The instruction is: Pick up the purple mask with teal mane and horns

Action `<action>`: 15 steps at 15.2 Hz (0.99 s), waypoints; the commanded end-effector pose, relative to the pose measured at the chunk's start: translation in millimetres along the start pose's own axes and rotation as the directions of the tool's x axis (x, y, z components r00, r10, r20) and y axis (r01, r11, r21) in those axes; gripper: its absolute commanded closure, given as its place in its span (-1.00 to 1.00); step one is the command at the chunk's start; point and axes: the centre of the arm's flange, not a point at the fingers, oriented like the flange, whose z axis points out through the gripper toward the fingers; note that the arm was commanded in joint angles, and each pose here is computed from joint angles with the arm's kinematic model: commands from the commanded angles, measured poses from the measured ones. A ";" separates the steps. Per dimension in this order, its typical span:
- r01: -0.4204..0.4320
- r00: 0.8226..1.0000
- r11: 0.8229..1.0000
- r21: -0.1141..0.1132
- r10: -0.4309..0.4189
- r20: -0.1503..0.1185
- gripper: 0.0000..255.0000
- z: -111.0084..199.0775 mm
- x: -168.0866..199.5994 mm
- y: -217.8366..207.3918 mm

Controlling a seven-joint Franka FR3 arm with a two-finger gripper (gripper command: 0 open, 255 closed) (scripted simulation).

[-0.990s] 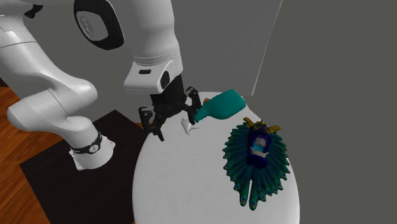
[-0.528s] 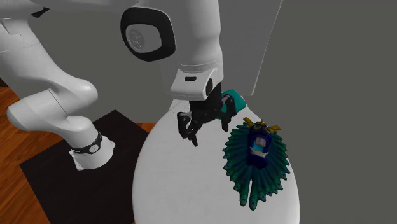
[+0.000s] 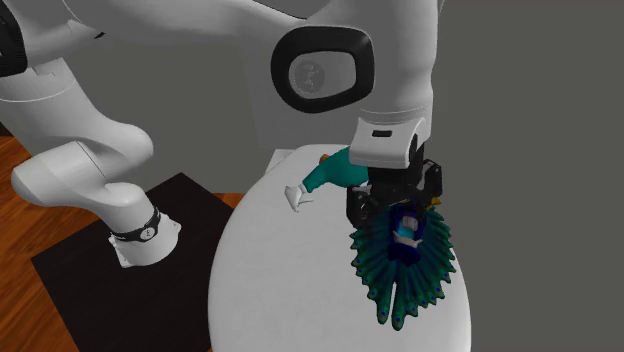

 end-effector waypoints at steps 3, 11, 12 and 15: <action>-0.042 0.999 0.999 0.002 0.042 -0.020 -1.00 11.6 13.7 -20.4; -0.042 0.999 0.999 0.002 0.042 -0.020 -1.00 45.2 6.1 -16.4; -0.042 0.999 0.999 0.002 0.042 -0.020 1.00 45.2 6.4 -16.3; -0.042 0.999 0.999 0.002 0.042 -0.020 1.00 45.4 6.4 -16.3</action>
